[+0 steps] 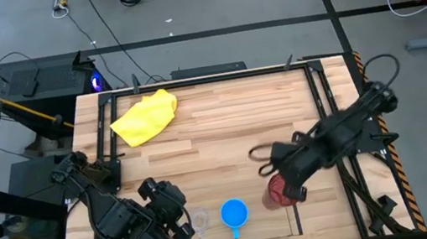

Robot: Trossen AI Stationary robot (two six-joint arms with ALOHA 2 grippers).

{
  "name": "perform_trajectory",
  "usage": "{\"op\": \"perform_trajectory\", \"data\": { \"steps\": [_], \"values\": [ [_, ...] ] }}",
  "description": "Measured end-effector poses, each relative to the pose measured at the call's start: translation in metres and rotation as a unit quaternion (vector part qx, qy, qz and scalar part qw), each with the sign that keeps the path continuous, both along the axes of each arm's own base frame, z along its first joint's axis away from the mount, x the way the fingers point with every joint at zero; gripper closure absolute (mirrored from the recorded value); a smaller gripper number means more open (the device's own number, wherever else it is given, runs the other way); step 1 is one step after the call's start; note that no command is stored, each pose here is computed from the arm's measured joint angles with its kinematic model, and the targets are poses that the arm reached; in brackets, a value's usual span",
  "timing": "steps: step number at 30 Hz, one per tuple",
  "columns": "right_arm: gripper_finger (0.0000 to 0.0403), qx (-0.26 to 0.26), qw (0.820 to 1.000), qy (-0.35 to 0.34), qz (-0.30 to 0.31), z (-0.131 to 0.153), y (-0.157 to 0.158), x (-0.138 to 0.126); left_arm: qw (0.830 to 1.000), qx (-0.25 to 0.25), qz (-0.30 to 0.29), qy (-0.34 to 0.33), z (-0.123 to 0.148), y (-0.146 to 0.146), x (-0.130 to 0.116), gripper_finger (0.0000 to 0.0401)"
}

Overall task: Stack small to large cups/mugs on shelf
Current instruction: Put the red cup on the shelf

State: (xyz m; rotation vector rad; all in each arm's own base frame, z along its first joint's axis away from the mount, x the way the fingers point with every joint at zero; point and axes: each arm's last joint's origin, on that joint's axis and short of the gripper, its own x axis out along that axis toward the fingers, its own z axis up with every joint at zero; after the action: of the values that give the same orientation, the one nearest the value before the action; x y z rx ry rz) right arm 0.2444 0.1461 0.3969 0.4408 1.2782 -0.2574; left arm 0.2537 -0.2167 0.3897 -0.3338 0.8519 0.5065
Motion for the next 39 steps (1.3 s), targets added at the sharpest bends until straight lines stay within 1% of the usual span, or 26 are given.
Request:
{"op": "perform_trajectory", "data": {
  "steps": [5,9,12,18,24,30,34,39],
  "values": [
    [0.0400,-0.018,0.999,0.039,0.025,-0.023,0.014,0.019,1.000,-0.001,0.000,0.001,0.000,0.000,0.000,0.0374],
    [0.0400,-0.032,0.997,0.060,0.048,-0.037,0.021,0.030,1.000,-0.001,0.000,0.001,0.000,0.000,0.000,0.0382],
    [0.0400,-0.035,0.996,0.057,0.066,-0.043,0.025,0.036,1.000,-0.002,0.001,0.001,0.000,0.000,0.000,0.0389],
    [0.0400,-0.021,0.997,0.023,0.075,-0.044,0.030,0.045,1.000,-0.003,0.002,0.001,0.000,0.000,0.000,0.0387],
    [0.0400,-0.027,0.997,0.027,0.072,-0.046,0.030,0.045,1.000,-0.003,0.002,0.001,0.000,0.000,0.000,0.0375],
    [0.0400,-0.035,0.995,0.041,0.081,-0.055,0.032,0.047,1.000,-0.002,0.001,0.001,-0.001,-0.001,0.000,0.0388],
    [0.0400,-0.031,0.996,0.030,0.083,-0.054,0.034,0.048,1.000,-0.002,0.001,0.001,-0.001,-0.001,0.000,0.0391],
    [0.0400,-0.033,0.995,0.029,0.085,-0.054,0.034,0.048,1.000,-0.003,0.001,0.001,-0.001,-0.001,0.000,0.0380]
  ]
}}
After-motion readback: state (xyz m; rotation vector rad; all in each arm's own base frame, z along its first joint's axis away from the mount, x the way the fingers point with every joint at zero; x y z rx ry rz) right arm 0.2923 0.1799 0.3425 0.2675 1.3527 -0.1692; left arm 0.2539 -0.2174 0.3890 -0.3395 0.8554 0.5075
